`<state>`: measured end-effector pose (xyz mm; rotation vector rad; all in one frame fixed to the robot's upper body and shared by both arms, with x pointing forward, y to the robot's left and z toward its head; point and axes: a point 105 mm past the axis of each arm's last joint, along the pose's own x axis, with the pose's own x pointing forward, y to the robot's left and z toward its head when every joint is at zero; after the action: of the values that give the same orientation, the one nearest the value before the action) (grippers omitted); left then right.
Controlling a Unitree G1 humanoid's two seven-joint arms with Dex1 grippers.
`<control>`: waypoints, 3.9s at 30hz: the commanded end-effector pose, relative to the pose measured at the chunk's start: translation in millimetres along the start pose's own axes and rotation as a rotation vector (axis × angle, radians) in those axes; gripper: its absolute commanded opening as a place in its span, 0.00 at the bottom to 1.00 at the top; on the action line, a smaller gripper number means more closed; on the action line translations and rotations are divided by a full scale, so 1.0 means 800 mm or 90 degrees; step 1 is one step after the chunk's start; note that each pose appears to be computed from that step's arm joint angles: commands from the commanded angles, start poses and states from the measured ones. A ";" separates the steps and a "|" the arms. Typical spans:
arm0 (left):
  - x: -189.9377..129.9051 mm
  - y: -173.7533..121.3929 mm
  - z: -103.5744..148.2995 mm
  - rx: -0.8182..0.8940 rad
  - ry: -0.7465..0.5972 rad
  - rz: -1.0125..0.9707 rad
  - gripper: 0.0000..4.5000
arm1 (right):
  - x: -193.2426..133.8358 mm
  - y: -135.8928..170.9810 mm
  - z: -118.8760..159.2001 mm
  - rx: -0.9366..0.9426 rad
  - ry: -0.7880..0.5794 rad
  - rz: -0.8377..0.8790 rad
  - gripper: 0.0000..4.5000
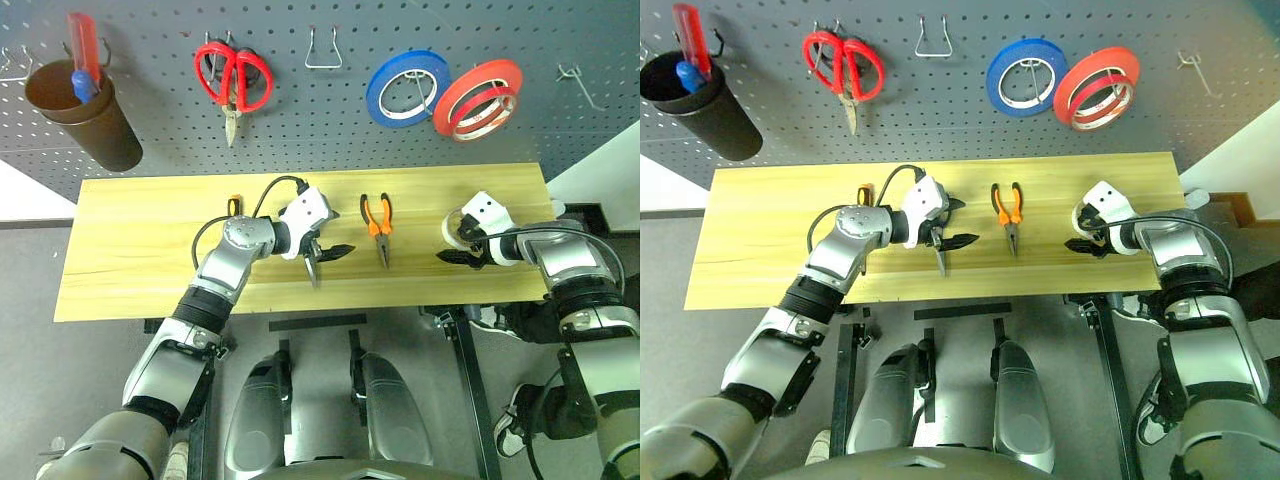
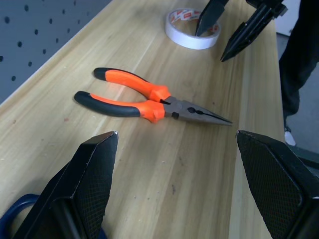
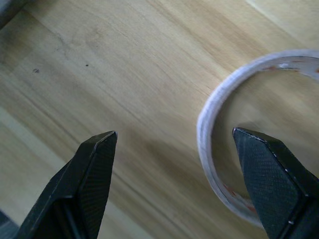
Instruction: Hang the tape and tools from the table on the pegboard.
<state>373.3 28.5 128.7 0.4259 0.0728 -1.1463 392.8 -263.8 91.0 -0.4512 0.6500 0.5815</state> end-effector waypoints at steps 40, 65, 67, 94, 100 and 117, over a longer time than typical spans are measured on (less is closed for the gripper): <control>-0.075 -0.031 0.068 0.041 -0.202 -0.108 0.89 | -0.093 0.023 0.030 -0.024 -0.087 0.091 0.00; -0.120 -0.002 0.145 0.120 -0.357 -0.086 0.89 | -0.217 0.015 0.119 -0.128 -0.410 -0.085 0.00; -0.121 0.002 0.153 0.126 -0.370 -0.075 0.89 | -0.209 -0.001 0.119 -0.146 -0.395 -0.131 0.00; -0.112 0.017 0.174 0.123 -0.411 -0.033 0.89 | -0.178 -0.066 0.095 -0.134 -0.330 -0.203 0.00; -0.110 0.015 0.168 0.106 -0.406 -0.036 0.89 | -0.144 -0.084 0.104 -0.127 -0.308 -0.214 0.00; -0.106 0.019 0.160 0.100 -0.378 0.010 0.89 | -0.105 -0.107 0.146 -0.071 -0.314 -0.298 0.16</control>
<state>337.0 59.6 264.8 0.1903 -0.5001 -1.2325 442.3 -287.1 228.5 -0.5023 0.0761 0.3001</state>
